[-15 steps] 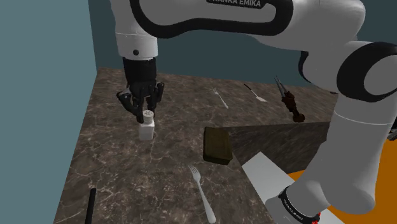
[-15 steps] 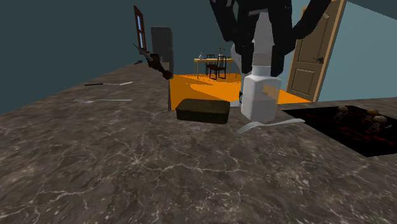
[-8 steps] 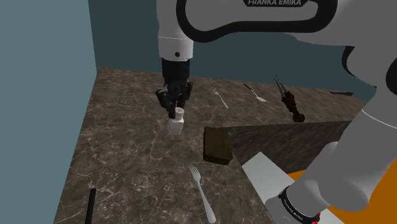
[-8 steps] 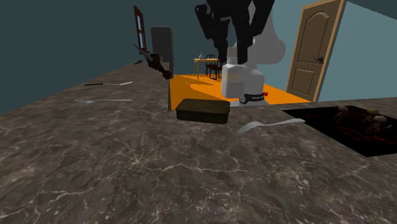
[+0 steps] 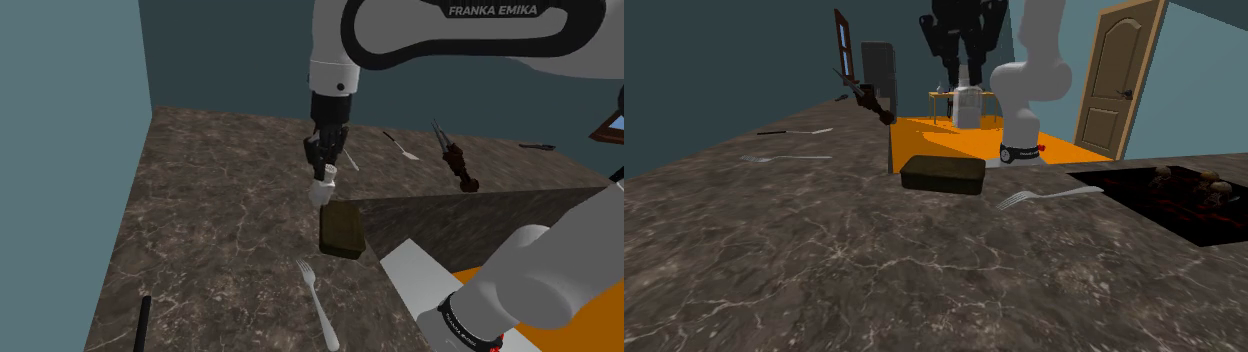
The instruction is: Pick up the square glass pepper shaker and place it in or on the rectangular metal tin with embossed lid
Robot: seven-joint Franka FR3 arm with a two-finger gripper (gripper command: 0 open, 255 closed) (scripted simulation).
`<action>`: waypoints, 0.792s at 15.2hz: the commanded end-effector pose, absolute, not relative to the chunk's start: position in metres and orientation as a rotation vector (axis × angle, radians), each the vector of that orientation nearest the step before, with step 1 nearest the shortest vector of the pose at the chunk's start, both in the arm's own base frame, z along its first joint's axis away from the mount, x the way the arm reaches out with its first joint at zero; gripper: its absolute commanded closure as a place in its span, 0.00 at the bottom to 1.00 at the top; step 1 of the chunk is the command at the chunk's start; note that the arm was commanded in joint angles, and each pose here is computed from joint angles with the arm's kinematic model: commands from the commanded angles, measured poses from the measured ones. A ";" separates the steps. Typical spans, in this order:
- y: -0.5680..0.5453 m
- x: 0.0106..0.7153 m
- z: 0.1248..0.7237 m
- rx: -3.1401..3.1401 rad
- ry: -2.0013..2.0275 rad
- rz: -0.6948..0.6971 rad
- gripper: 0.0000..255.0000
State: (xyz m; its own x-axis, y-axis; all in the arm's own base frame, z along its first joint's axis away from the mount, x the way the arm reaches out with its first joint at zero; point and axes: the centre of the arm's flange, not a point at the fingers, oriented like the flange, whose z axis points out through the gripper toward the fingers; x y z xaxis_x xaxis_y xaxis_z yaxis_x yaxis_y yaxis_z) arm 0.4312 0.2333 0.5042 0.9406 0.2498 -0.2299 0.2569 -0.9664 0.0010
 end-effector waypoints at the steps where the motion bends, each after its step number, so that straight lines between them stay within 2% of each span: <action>1: 0.207 0.424 0.506 3.065 0.402 -0.357 1.00; 7: 0.121 0.397 0.514 3.065 0.402 -0.357 1.00; 12: 0.121 0.397 0.488 3.065 0.402 -0.357 1.00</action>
State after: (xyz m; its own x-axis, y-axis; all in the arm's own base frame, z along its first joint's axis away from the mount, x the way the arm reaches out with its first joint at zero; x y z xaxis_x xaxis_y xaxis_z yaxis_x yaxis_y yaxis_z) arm 0.3971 0.1222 0.4930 0.9404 0.2505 -0.2302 0.2575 -0.9663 0.0003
